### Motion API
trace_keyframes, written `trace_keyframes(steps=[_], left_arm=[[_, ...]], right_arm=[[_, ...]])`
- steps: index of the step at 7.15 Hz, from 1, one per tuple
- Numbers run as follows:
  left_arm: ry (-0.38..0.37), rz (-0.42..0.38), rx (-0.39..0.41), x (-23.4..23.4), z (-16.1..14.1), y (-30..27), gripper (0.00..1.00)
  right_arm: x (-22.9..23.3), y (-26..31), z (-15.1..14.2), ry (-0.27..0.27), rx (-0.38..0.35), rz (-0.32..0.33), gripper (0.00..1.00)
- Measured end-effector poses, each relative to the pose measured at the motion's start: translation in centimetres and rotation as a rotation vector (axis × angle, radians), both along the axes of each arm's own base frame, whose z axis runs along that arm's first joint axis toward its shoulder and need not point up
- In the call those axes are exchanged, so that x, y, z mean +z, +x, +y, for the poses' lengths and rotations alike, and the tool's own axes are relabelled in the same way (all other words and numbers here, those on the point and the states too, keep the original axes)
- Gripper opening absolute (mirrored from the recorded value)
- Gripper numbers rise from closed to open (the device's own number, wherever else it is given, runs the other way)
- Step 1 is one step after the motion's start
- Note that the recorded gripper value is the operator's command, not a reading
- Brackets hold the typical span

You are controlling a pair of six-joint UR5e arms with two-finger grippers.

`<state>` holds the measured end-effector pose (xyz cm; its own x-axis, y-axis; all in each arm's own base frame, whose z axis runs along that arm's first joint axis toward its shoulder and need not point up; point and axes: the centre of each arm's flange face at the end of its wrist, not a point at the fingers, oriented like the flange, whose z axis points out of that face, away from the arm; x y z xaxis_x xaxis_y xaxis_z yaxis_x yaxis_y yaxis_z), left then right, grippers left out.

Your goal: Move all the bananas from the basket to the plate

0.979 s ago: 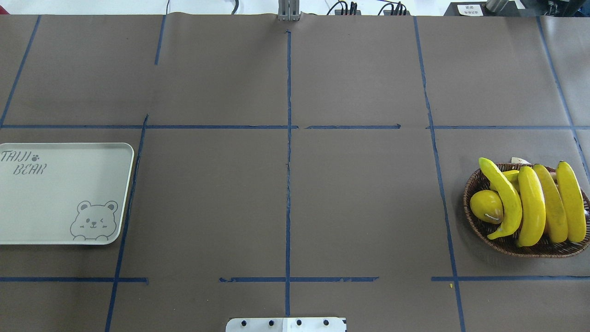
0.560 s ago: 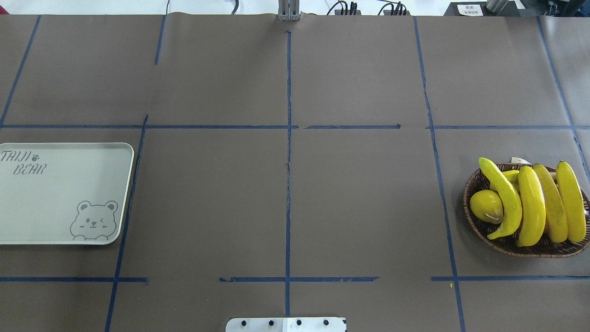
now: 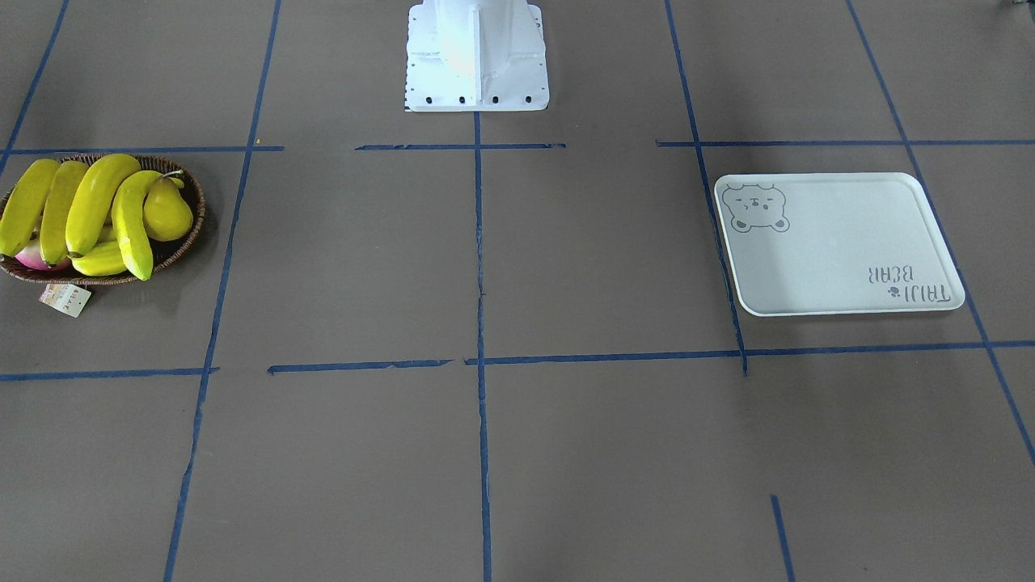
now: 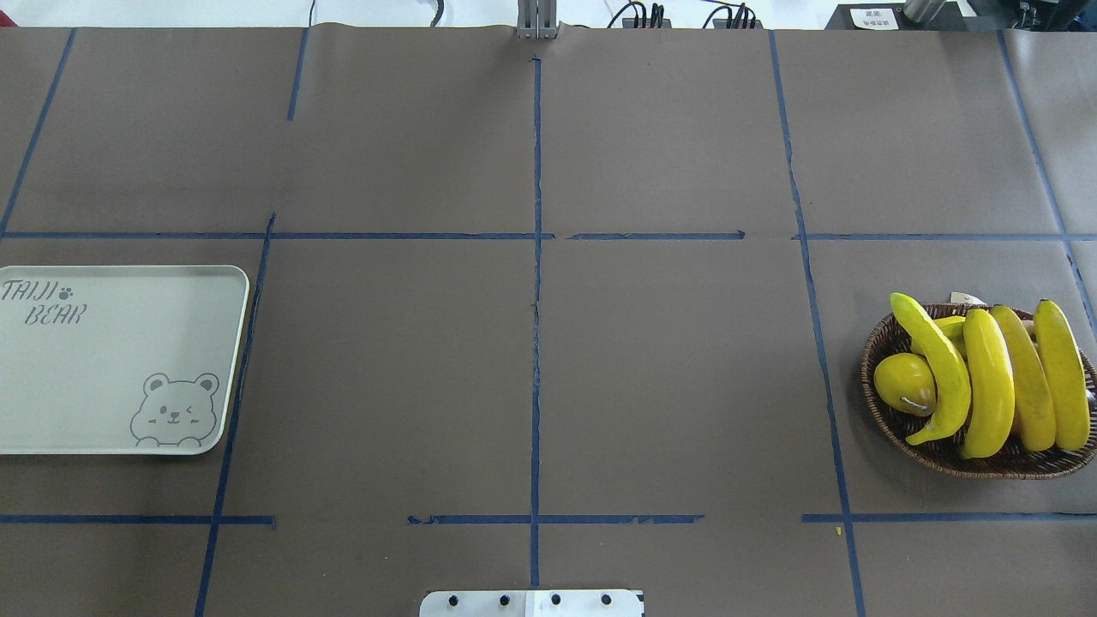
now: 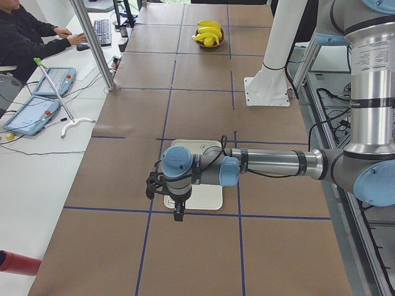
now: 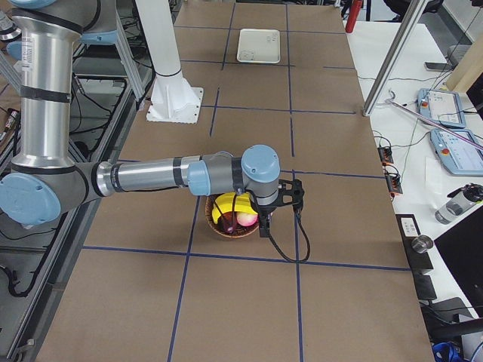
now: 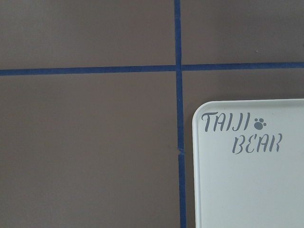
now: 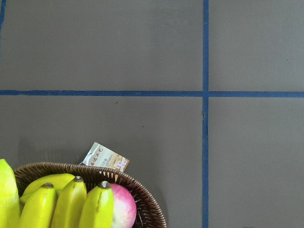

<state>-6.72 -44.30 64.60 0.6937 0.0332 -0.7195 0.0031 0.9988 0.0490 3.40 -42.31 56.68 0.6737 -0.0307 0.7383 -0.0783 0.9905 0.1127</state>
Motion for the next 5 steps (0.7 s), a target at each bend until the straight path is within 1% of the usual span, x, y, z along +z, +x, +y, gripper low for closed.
trace_keyframes(steps=[2,3,5], left_arm=[[0.003,0.0,0.001,0.0,0.1,0.0,1.0],[0.004,0.0,0.001,-0.1,0.2,0.0,1.0],[0.009,0.0,0.0,-0.4,0.2,0.0,1.0]], right_arm=[[0.7,-2.3,3.4,0.04,-0.006,0.01,0.99],[0.8,-3.3,4.0,0.036,-0.013,0.013,0.98],[-0.2,-6.1,4.3,0.005,-0.006,0.025,0.98]])
